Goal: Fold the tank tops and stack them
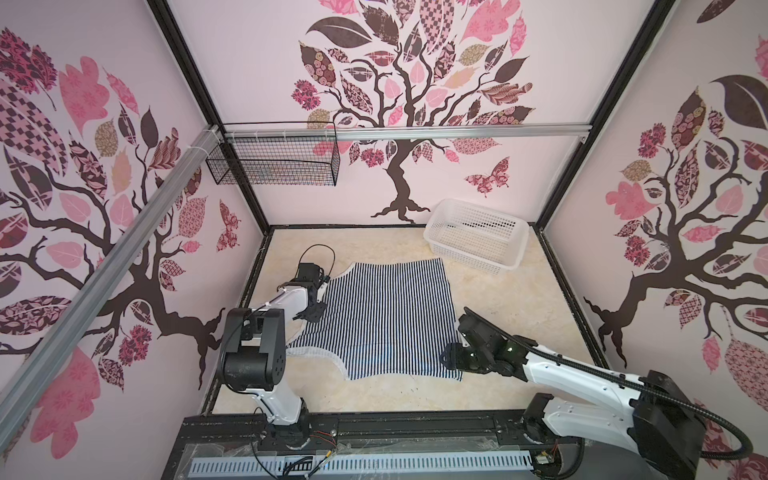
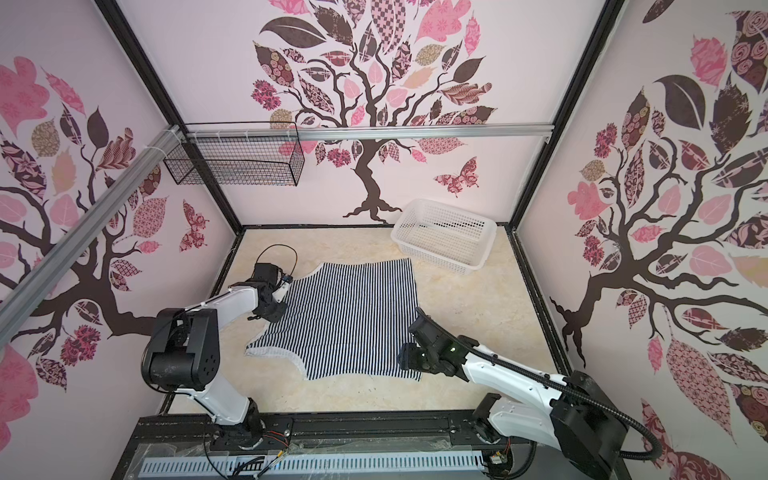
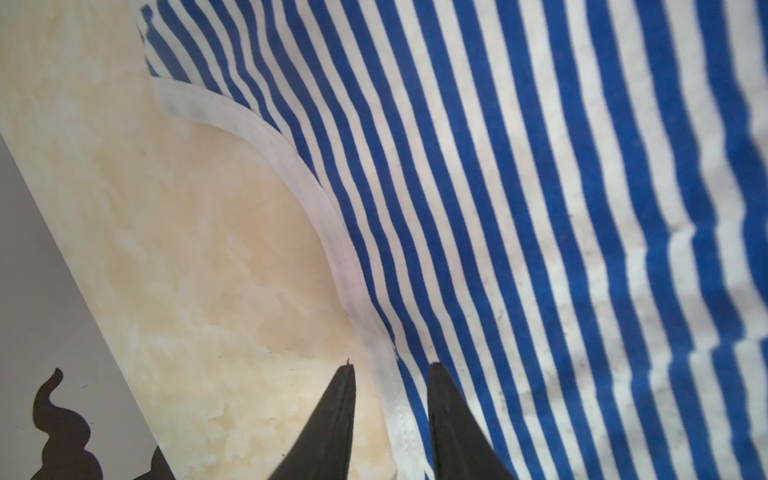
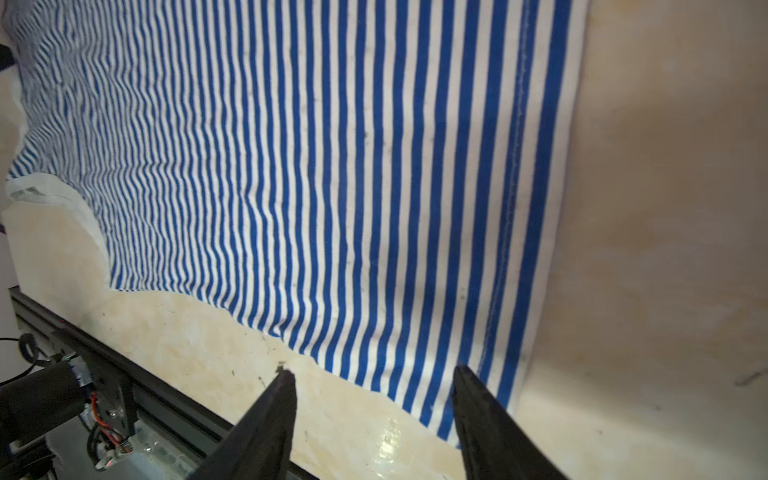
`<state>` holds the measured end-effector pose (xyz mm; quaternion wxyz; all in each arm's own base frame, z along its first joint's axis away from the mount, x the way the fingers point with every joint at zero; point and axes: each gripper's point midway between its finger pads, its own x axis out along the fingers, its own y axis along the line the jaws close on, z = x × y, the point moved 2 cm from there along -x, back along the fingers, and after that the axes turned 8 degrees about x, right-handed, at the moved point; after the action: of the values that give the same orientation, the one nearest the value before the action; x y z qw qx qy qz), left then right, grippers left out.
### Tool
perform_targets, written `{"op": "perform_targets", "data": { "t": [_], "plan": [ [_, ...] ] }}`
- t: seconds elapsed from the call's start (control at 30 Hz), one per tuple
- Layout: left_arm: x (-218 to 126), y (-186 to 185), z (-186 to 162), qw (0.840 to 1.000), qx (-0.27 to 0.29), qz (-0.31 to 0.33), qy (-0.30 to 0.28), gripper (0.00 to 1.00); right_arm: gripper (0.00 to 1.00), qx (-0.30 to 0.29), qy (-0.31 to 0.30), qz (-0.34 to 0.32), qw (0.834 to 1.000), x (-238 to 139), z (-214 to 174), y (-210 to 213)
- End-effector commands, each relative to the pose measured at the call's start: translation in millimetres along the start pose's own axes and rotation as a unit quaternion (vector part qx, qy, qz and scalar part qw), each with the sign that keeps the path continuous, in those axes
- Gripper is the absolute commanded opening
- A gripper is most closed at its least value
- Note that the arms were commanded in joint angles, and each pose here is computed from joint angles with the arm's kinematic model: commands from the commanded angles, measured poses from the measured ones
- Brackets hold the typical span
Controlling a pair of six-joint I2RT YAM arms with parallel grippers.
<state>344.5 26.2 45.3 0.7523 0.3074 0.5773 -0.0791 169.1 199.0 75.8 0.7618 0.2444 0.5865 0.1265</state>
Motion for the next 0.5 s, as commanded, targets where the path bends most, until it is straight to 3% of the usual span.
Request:
{"op": "perform_targets", "data": {
  "t": [0.0,0.47],
  "plan": [
    [13.0,-6.2,-7.6,1.0,0.013,0.001,0.014,0.33,0.63,-0.007,-0.004,0.039,0.999,-10.4,5.7,23.0],
    [18.4,-3.1,-14.0,0.999,0.021,0.02,0.028,0.32,0.63,0.008,0.037,-0.006,0.999,11.3,-18.5,-12.4]
  ]
}}
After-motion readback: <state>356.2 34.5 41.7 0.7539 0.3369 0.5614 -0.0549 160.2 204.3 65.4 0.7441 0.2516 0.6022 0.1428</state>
